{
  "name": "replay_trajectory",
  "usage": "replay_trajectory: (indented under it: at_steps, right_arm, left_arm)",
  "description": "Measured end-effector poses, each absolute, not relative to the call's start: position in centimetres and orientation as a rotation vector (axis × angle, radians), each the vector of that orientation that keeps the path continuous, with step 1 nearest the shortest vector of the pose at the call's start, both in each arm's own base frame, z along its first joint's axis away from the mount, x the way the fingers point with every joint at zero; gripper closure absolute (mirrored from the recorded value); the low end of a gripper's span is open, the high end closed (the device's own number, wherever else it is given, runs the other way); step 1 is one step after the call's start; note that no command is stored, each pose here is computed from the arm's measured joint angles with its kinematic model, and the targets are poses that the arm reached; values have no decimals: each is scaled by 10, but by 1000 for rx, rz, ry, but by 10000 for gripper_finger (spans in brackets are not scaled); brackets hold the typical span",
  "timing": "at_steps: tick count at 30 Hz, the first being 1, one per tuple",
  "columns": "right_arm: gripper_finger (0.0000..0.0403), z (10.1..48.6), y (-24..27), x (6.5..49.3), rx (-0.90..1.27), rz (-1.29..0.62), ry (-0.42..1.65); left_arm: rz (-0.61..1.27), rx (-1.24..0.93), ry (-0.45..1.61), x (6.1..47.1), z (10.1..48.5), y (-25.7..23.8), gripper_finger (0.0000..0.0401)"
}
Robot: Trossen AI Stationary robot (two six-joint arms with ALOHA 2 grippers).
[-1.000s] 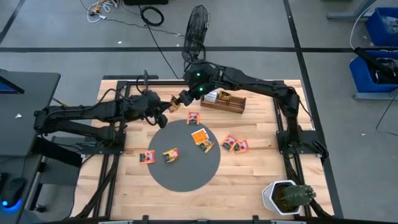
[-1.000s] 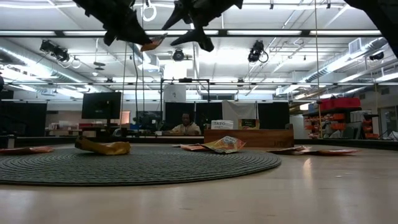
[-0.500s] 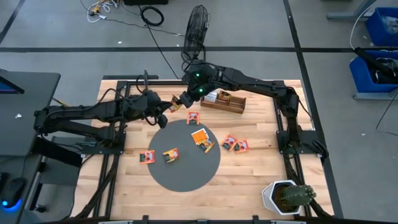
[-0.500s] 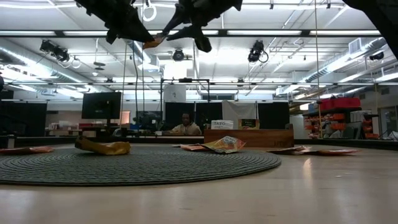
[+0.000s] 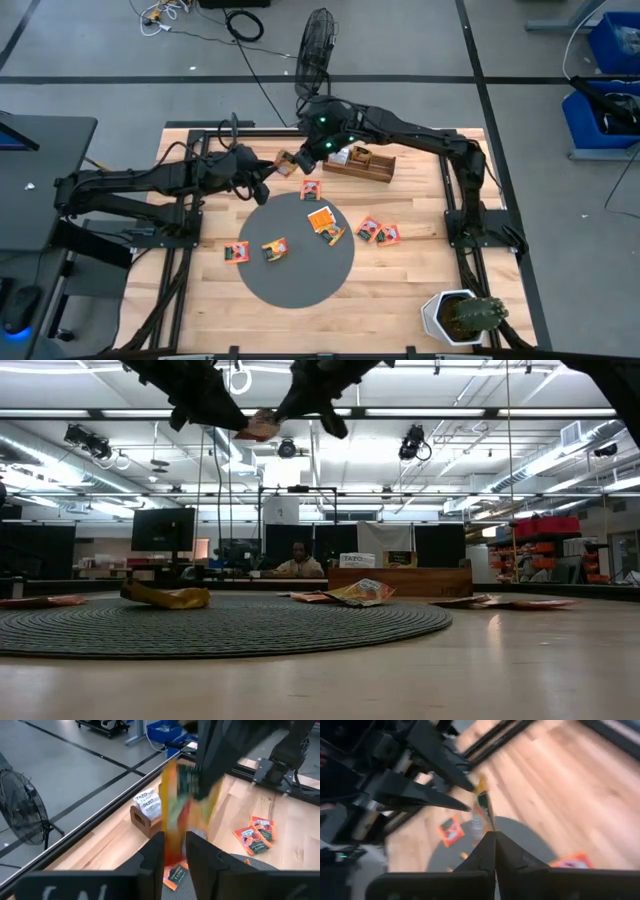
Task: Pick & Place Tea
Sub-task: Put the yellow tea bag into the middle section of the wooden organizer
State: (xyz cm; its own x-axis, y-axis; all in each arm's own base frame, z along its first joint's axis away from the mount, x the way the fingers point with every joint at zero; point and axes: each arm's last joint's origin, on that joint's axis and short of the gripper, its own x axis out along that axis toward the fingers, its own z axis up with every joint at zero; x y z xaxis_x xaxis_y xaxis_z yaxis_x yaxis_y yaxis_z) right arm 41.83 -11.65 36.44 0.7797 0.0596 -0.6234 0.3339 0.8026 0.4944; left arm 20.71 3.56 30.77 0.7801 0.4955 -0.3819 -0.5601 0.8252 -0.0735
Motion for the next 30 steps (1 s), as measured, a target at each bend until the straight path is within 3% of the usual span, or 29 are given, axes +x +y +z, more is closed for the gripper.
replay_trajectory:
  at_steps: [4,9,13,30]
  right_arm:
    - [402,371,-122,394,523,-259,766]
    - [402,374,-125,354,241,-403,1033]
    - [403,369,-131,339,94,-393,1146]
    - [403,287,-163,296,49,-394,1168]
  left_arm:
    - [581,-224,382,204,306,35,306]
    - [586,-257,436,198,301,31,296]
    - [565,-251,443,197,301,27,296]
    - [465,-298,435,199,302,3,295]
